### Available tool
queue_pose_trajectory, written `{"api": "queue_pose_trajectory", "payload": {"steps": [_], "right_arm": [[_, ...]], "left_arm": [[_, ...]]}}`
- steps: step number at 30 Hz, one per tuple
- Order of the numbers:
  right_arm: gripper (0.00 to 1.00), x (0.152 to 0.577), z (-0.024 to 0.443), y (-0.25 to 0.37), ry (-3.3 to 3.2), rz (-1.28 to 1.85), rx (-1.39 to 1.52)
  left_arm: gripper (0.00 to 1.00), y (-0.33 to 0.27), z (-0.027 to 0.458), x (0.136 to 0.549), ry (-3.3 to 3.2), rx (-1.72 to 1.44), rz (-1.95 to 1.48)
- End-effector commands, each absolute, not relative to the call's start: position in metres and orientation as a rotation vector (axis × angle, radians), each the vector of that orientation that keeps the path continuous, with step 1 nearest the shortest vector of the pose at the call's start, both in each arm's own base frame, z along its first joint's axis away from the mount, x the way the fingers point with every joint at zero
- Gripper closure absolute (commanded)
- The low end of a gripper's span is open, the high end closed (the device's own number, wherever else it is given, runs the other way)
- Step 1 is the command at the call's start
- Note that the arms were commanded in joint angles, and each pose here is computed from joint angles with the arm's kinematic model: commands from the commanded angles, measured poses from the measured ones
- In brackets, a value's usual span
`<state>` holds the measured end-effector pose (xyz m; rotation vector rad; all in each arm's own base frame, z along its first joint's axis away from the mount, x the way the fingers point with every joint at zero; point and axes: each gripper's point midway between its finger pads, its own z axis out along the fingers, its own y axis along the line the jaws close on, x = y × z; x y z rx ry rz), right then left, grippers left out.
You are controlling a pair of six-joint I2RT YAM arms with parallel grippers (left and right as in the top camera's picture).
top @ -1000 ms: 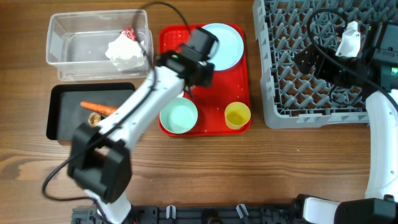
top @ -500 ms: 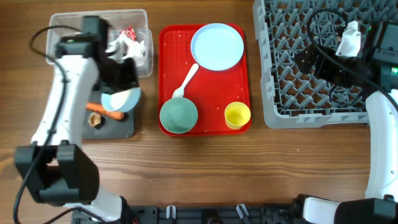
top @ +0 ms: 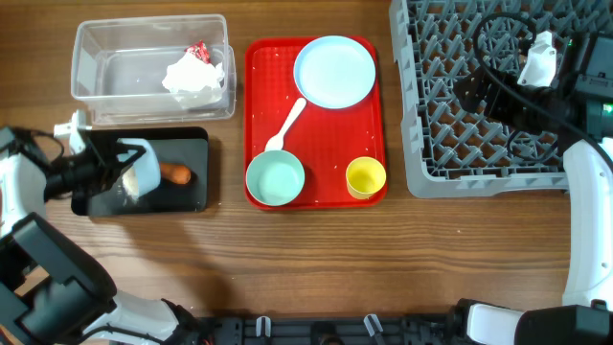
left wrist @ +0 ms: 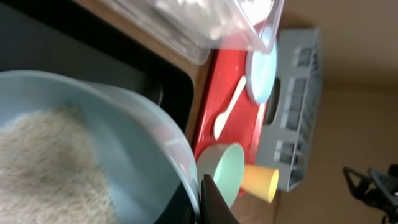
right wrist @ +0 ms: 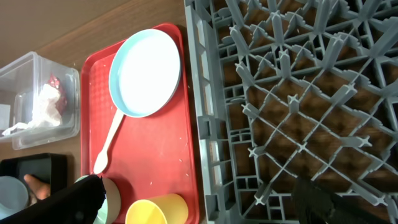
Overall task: Sort waste into correct bins and load items into the dishwasher rack
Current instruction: 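Lift the blue bowl over the black tray and pour out the rice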
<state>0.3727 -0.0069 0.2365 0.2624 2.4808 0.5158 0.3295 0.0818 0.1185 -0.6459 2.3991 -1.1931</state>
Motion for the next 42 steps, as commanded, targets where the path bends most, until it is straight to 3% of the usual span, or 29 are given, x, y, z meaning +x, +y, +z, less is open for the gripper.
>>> {"api": "queue_pose_trajectory", "payload": {"steps": [1,13,42], "right_arm": [[0.00,0.375,0.235,-0.009,2.485,0.509,0.282],[0.00,0.372,0.233,-0.008,2.498,0.524,0.310],[0.00,0.372,0.232,-0.008,2.500,0.527,0.316]], "left_arm": [[0.96,0.084,0.129,0.329,2.192,-0.628,-1.348],[0.96,0.103,0.193,0.328,1.735,-0.641,-1.655],[0.96,0.113,0.191,0.317,1.694,-0.915,-1.765]]}}
